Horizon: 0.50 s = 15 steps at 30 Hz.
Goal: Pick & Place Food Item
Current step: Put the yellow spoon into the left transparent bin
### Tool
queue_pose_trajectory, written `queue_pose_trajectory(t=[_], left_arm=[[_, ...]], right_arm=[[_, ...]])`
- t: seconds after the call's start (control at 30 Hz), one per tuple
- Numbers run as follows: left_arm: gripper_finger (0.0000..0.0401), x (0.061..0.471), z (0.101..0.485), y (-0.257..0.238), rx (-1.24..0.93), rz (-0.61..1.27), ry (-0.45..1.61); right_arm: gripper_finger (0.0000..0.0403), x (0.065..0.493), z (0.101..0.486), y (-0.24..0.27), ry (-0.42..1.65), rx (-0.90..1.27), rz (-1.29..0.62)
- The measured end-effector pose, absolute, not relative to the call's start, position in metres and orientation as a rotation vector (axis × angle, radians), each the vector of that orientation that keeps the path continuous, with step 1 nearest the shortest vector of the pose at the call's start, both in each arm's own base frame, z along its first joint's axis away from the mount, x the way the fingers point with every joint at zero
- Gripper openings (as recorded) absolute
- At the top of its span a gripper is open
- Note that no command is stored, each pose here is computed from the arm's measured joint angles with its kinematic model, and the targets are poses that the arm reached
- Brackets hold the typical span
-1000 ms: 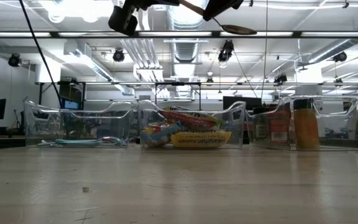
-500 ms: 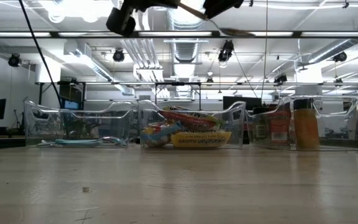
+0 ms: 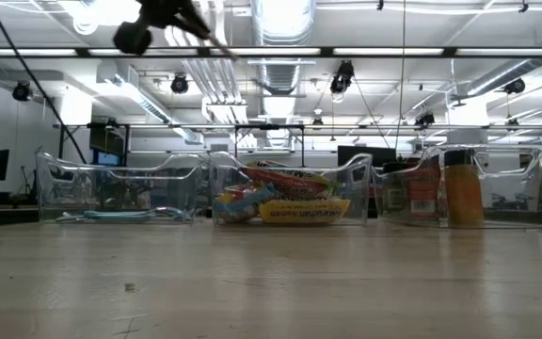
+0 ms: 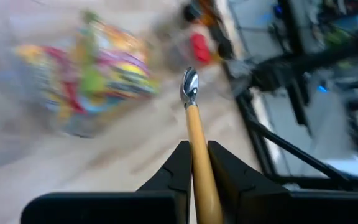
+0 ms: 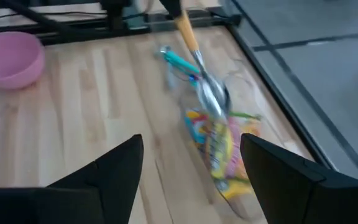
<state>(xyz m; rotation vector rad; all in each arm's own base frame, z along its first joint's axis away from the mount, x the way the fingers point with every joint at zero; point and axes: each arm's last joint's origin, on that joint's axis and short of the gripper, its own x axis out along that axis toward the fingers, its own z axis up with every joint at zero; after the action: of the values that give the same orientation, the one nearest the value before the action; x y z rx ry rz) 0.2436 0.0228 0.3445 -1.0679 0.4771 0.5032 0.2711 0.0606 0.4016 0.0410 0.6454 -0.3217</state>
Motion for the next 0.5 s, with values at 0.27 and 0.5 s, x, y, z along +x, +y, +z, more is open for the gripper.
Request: queue_pose_trajectory(t=[0.27, 0.5], left_arm=[[0.0032, 0.189, 0.358, 0.04, -0.906, 0.654, 0.491], [0.0032, 0.16, 0.359, 0.047, -0.873, 0.777, 0.517]], right_arm=[[0.0267, 0.224, 0.416, 0.048, 0.65, 0.175, -0.445], [0.0267, 0.198, 0.416, 0.041, 0.575, 0.275, -0.453]])
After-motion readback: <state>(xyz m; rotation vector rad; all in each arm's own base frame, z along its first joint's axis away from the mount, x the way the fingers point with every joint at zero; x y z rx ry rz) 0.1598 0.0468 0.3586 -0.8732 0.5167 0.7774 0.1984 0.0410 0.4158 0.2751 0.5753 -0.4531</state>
